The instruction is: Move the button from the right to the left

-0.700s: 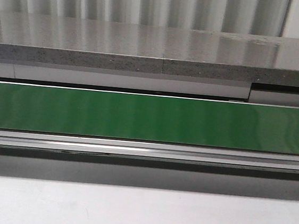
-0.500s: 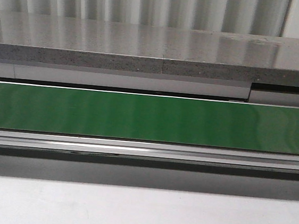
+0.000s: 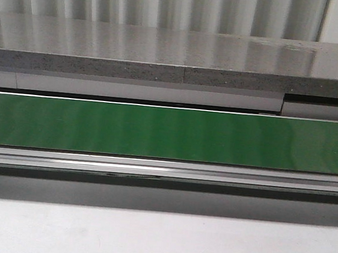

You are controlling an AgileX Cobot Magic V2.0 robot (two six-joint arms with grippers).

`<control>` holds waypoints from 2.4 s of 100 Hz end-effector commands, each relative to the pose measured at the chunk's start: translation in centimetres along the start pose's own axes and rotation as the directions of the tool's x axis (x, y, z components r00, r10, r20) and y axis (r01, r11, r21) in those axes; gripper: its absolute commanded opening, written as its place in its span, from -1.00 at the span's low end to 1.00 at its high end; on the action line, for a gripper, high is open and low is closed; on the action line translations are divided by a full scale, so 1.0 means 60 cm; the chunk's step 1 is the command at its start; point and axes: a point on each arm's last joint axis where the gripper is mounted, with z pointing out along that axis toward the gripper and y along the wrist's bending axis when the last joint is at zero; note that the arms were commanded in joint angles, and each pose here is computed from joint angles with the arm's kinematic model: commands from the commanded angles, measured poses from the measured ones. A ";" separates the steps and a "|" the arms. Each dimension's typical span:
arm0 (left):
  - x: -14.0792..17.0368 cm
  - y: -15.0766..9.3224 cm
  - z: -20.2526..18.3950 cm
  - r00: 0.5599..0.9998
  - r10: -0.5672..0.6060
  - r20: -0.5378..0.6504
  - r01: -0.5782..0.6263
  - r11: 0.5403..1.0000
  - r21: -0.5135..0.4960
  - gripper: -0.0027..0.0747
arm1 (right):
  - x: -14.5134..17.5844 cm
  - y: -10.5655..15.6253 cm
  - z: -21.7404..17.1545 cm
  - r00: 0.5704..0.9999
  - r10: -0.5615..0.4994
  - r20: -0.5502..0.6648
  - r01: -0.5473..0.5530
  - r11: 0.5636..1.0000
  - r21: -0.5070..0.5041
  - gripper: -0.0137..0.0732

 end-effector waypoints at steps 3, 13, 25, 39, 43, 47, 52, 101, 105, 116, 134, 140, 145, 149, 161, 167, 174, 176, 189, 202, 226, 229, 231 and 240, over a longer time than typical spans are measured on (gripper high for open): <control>-0.001 -0.001 -0.002 0.996 -0.004 0.090 0.003 1.000 0.013 -0.98 | -0.035 0.005 -0.005 0.982 -0.008 0.188 0.013 1.000 -0.026 -0.84; -0.001 -0.001 -0.002 0.996 -0.007 0.090 0.006 1.000 0.013 -0.98 | -0.053 0.008 -0.009 0.961 -0.016 0.278 0.028 0.999 -0.038 -0.84; -0.001 -0.001 -0.002 0.996 -0.008 0.090 0.007 1.000 0.014 -0.98 | -0.087 0.011 -0.012 0.961 -0.017 0.276 0.028 0.999 -0.033 -0.84; -0.001 -0.001 -0.002 0.996 -0.008 0.090 0.007 1.000 0.014 -0.98 | -0.140 0.014 -0.011 0.992 -0.021 0.123 0.022 1.000 -0.004 -0.84; -0.001 -0.001 -0.002 0.996 -0.008 0.090 0.007 1.000 0.014 -0.98 | -0.158 0.015 -0.010 0.997 -0.021 0.081 0.021 1.000 0.004 -0.84; -0.001 -0.001 -0.002 0.996 -0.010 0.090 0.009 1.000 0.014 -0.98 | -0.178 0.017 -0.005 0.999 -0.021 0.040 0.020 1.000 0.011 -0.84; -0.001 -0.002 -0.002 0.996 -0.012 0.090 0.011 1.000 0.014 -0.98 | -0.200 0.018 0.002 1.000 -0.020 -0.009 0.020 1.000 0.019 -0.84; -0.001 -0.002 -0.002 0.996 -0.012 0.090 0.011 1.000 0.014 -0.98 | -0.304 0.040 0.133 0.867 0.112 -0.486 -0.098 0.994 0.054 -0.84; -0.001 -0.002 -0.002 0.996 -0.012 0.090 0.011 1.000 0.014 -0.98 | -0.300 0.041 0.140 0.857 0.123 -0.501 -0.111 0.992 0.054 -0.84; -0.001 -0.002 -0.002 0.996 -0.012 0.090 0.011 1.000 0.014 -0.98 | -0.290 0.042 0.157 0.833 0.137 -0.536 -0.124 0.990 0.059 -0.83; -0.001 -0.002 -0.002 0.996 -0.014 0.090 0.013 1.000 0.014 -0.98 | -0.270 0.040 0.171 0.772 0.138 -0.621 -0.115 0.990 0.077 -0.83; -0.001 -0.002 -0.002 0.996 -0.014 0.090 0.013 1.000 0.014 -0.98 | -0.262 0.040 0.174 0.741 0.139 -0.656 -0.111 0.990 0.084 -0.81; -0.001 -0.002 -0.002 0.996 -0.014 0.090 0.013 1.000 0.014 -0.98 | -0.257 0.039 0.176 0.722 0.139 -0.678 -0.107 0.990 0.088 -0.72; -0.001 -0.002 -0.002 0.996 -0.014 0.090 0.013 1.000 0.014 -0.98 | -0.254 0.039 0.178 0.707 0.138 -0.693 -0.105 0.990 0.091 -0.60; -0.001 -0.002 -0.002 0.996 -0.014 0.090 0.013 1.000 0.014 -0.98 | -0.244 0.037 0.181 0.667 0.120 -0.735 -0.079 0.993 0.090 -0.06; -0.001 -0.002 -0.002 0.996 -0.014 0.090 0.013 1.000 0.014 -0.98 | -0.241 0.037 0.182 0.656 0.113 -0.746 -0.072 0.994 0.088 0.31; -0.001 -0.002 -0.002 0.996 -0.014 0.090 0.013 1.000 0.014 -0.98 | -0.241 0.037 0.184 0.658 0.114 -0.745 -0.072 0.994 0.088 0.66; -0.001 -0.002 -0.002 0.996 -0.014 0.090 0.013 1.000 0.014 -0.98 | -0.241 0.037 0.185 0.660 0.114 -0.742 -0.073 0.994 0.087 0.71; -0.001 -0.002 -0.002 0.996 -0.014 0.090 0.013 1.000 0.014 -0.98 | -0.246 0.039 0.192 0.692 0.134 -0.709 -0.100 0.991 0.089 0.82; -0.001 -0.002 -0.002 0.996 -0.014 0.090 0.013 1.000 0.014 -0.98 | -0.247 0.039 0.217 0.670 0.133 -0.731 -0.094 0.991 0.094 0.80; -0.001 -0.002 -0.002 0.996 -0.014 0.090 0.013 1.000 0.014 -0.98 | -0.257 0.021 0.293 0.654 0.088 -0.752 0.006 0.993 0.121 0.80; -0.001 -0.002 -0.002 0.996 -0.014 0.090 0.013 1.000 0.014 -0.98 | -0.256 0.014 0.304 0.646 0.097 -0.757 0.013 0.990 0.139 0.80; -0.001 -0.002 -0.002 0.996 -0.014 0.090 0.013 1.000 0.014 -0.98 | -0.255 0.010 0.309 0.642 0.103 -0.759 0.015 0.989 0.147 0.80; -0.001 -0.002 -0.002 0.996 -0.014 0.090 0.013 1.000 0.014 -0.98 | -0.245 -0.020 0.336 0.615 0.130 -0.778 0.040 0.980 0.195 0.80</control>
